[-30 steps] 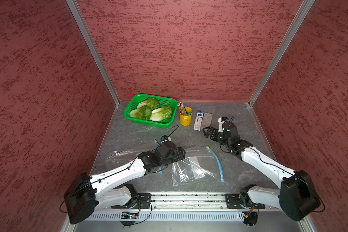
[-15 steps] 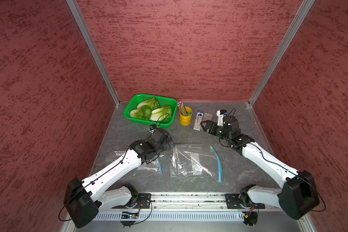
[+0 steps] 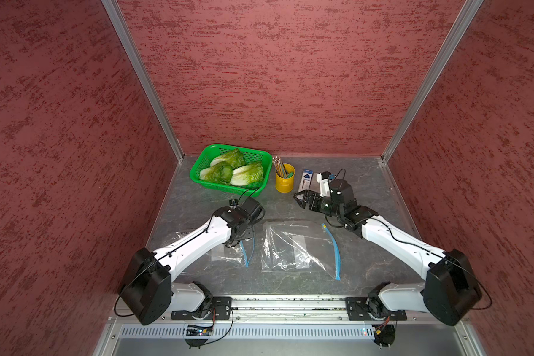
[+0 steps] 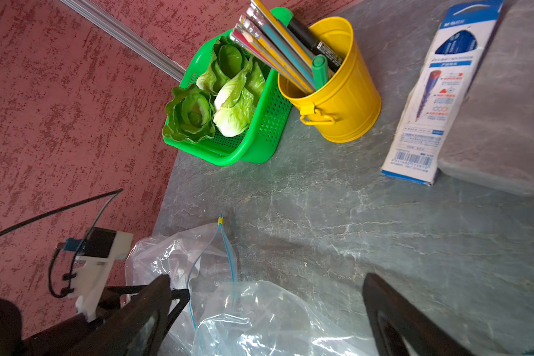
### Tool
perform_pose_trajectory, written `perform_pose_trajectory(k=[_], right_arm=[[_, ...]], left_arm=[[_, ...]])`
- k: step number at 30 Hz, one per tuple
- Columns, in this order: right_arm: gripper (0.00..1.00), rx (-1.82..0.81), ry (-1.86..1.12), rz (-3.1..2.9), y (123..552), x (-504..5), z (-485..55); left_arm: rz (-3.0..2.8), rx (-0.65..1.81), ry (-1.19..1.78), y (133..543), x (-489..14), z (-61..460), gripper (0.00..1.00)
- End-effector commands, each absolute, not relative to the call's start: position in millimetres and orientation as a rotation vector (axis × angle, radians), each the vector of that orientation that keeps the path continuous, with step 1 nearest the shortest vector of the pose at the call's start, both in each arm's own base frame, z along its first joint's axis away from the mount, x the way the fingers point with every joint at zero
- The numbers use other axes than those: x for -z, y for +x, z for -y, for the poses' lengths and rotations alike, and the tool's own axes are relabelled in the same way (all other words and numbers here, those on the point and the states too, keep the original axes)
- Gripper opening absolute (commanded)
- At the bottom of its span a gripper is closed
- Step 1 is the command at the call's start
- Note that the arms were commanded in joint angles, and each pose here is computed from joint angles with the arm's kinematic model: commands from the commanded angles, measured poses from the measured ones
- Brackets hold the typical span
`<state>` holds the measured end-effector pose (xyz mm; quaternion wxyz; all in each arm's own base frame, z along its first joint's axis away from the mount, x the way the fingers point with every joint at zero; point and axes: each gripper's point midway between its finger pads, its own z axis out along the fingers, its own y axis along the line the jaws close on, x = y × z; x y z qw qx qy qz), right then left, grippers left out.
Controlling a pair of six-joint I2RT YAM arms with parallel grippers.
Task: Put the chinese cabbages into a zipper bag and zip it
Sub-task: Pick up the zipper food storage bag at the center of the board.
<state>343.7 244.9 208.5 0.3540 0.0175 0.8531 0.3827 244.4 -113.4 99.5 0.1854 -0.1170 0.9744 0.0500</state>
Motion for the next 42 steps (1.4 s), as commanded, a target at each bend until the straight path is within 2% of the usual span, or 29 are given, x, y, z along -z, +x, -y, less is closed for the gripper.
perform_pose_trajectory(k=[1,10,15,20,25,34,37,42], right_arm=[[0.99,-1.044,0.021,-2.149,348.3,-224.9,-254.4],[0.99,-1.052,0.027,-2.144,349.1,-226.8,-255.0],[0.99,-1.058,0.018,-2.140,349.8,-230.1,-256.7],[0.99,-1.073,0.004,-2.130,349.1,-236.1,-260.4],[0.99,-1.084,-0.010,-2.123,347.2,-241.1,-264.0],[0.99,-1.141,-0.069,-2.113,337.2,-260.2,-282.5],[0.99,-1.165,-0.077,-2.108,333.3,-267.7,-290.2],[0.99,-1.198,-0.109,-2.117,324.8,-275.3,-311.3]], left_arm=[[-2.715,-0.144,-0.315,259.7,-98.4,117.3,0.75],[-2.759,-0.183,-0.287,270.8,-70.2,124.3,0.60],[-2.741,-0.217,-0.310,275.8,-60.1,121.3,0.47],[-2.705,-0.244,-0.323,282.2,-56.7,118.3,0.28],[-2.656,-0.242,-0.319,286.3,-66.6,116.3,0.16],[-2.573,-0.166,-0.258,282.0,-108.3,111.4,0.08],[-2.529,-0.088,-0.215,279.1,-129.8,112.0,0.08],[-2.453,0.065,-0.137,273.3,-166.5,116.3,0.00]])
